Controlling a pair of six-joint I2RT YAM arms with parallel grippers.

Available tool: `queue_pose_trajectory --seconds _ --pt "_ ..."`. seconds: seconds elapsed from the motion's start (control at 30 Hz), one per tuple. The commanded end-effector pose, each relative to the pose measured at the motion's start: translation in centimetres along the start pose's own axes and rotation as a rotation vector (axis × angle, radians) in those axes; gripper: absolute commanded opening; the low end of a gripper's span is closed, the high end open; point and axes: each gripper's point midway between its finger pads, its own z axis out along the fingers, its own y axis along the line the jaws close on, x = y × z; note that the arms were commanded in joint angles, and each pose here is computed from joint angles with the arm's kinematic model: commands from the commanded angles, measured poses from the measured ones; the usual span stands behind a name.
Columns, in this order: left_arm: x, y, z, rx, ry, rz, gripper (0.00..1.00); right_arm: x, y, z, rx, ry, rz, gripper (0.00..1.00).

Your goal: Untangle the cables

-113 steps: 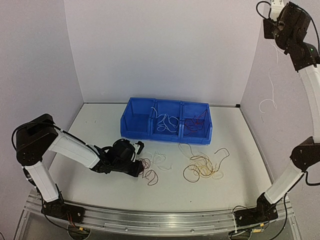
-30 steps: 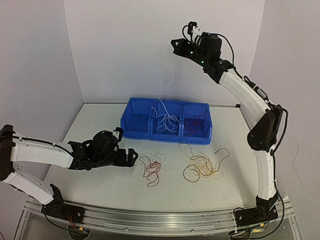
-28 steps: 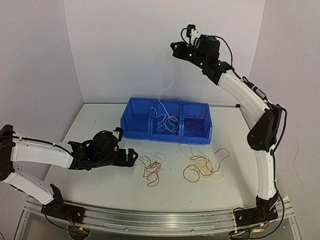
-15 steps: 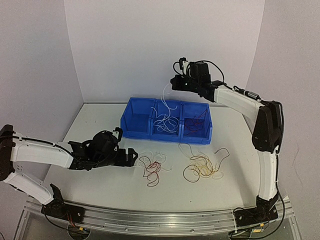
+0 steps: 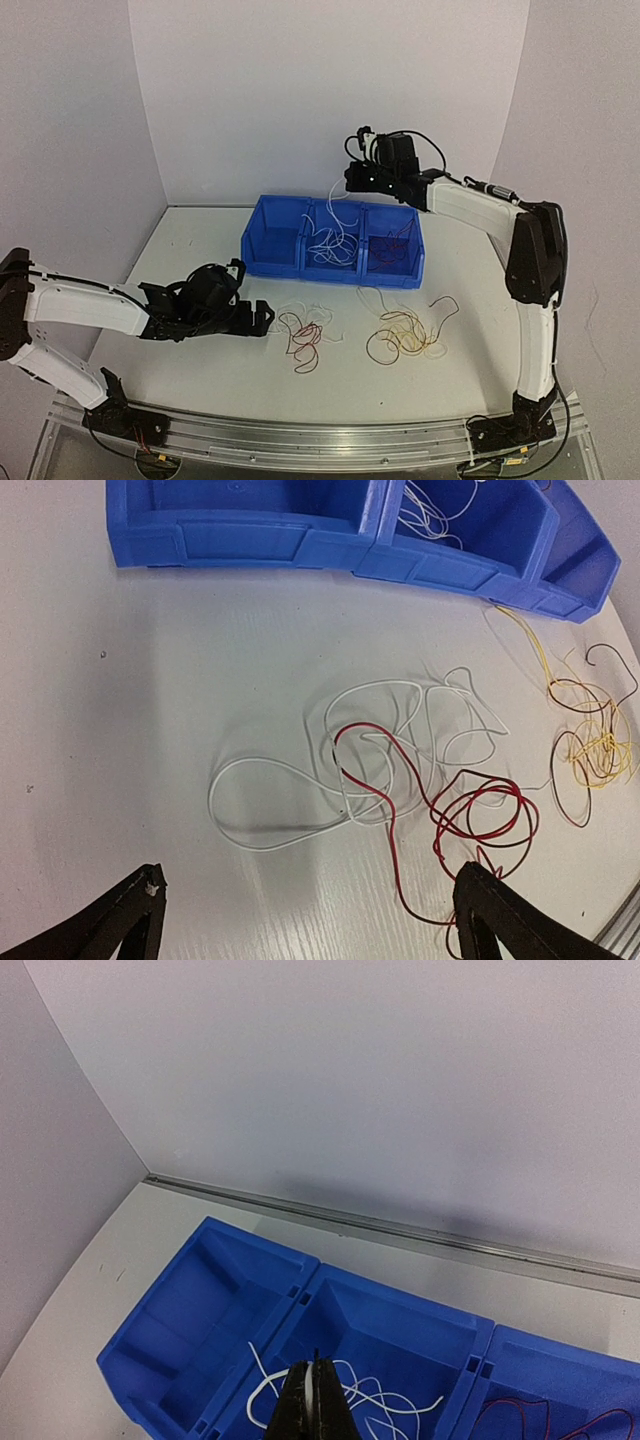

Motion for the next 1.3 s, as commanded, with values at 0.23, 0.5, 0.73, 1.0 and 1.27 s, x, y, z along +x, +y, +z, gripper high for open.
queue_pose_trajectory --seconds 0.23,0.5,0.73,1.0,1.27 --pt "-0.3 -0.3 0.0 -0.004 0.007 -0.023 1.0 7.9 -1.6 5.0 0.097 0.183 -0.105 0.0" --pt "-0.2 -0.1 -0.3 -0.004 0.005 -0.029 1.0 9.8 -1.0 6.5 0.098 0.253 -0.243 0.0" --pt "-0.1 0.1 -0.5 -0.005 0.002 -0.032 1.0 11.6 -0.2 5.7 0.025 0.339 -0.284 0.03" --pt "0.0 0.2 -0.8 0.005 -0.005 -0.038 1.0 9.6 1.3 3.1 -0.033 0.325 -0.282 0.15" --pt "-0.3 -0.3 -0.8 0.031 -0.01 -0.044 1.0 6.1 3.9 -0.4 -0.134 0.274 -0.262 0.34"
